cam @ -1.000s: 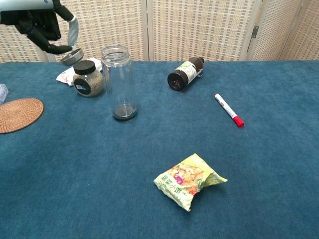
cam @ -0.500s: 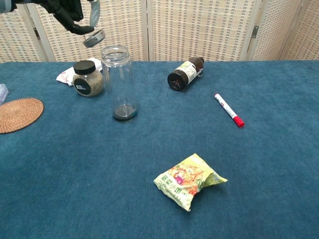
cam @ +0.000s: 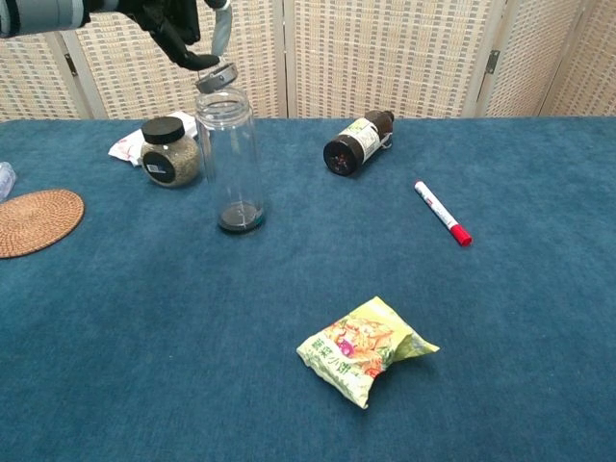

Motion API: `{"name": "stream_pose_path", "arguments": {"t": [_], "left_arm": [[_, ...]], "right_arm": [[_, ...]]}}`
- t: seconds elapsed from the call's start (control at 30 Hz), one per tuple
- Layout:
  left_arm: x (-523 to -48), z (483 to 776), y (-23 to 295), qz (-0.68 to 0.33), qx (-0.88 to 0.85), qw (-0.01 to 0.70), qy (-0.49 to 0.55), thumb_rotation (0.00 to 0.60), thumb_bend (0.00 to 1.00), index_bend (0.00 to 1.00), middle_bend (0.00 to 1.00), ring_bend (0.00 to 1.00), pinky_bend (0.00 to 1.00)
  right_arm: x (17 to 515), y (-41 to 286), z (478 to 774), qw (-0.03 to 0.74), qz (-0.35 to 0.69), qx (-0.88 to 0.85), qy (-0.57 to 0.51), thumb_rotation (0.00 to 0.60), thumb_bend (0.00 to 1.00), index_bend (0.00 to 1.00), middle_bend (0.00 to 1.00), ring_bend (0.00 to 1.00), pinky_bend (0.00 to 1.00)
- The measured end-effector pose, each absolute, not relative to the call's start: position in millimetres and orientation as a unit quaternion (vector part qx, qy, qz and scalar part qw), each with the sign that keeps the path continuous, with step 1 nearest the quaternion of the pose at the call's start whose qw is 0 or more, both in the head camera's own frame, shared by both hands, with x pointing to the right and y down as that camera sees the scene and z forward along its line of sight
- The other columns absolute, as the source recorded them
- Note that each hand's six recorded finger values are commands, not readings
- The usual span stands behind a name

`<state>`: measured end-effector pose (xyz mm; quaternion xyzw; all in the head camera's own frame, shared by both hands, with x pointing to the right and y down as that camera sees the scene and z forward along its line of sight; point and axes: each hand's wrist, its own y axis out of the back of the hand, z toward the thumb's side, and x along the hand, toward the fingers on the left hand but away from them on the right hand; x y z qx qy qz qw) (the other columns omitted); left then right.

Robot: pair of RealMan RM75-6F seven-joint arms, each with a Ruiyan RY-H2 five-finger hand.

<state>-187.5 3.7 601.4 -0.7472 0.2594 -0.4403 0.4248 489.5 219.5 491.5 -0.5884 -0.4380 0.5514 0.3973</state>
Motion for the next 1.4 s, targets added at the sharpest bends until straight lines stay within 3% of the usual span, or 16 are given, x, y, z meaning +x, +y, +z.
{"name": "stream_pose_path", "arguments": {"t": [0.83, 1.2, 1.4], "left_arm": [[-184.1, 621.6, 10.0, -0.462, -0.733, 0.445, 0.227, 0.6, 0.49, 0.62, 1.0, 1.0, 1.0], [-182.1, 621.8, 10.9, -0.463, -0.732, 0.446, 0.226, 0.6, 0.48, 0.47, 1.0, 1.0, 1.0], [-182.4, 619.3, 12.6, -0.462, -0.733, 0.445, 0.227, 0.6, 0.48, 0.43, 1.0, 1.0, 1.0]], "right_arm": [[495.6, 223.7, 491.7, 0.393, 0.555, -0.585, -0.443, 0.6, 0.37, 0.24, 0.34, 0.13, 0.21], [497.8, 224.8, 490.7, 0.393, 0.555, -0.583, -0.445, 0.6, 0.37, 0.24, 0.34, 0.13, 0.21], [497.6, 224.7, 490.9, 0.393, 0.554, -0.583, -0.445, 0.6, 0.37, 0.24, 0.34, 0.13, 0.21]]}}
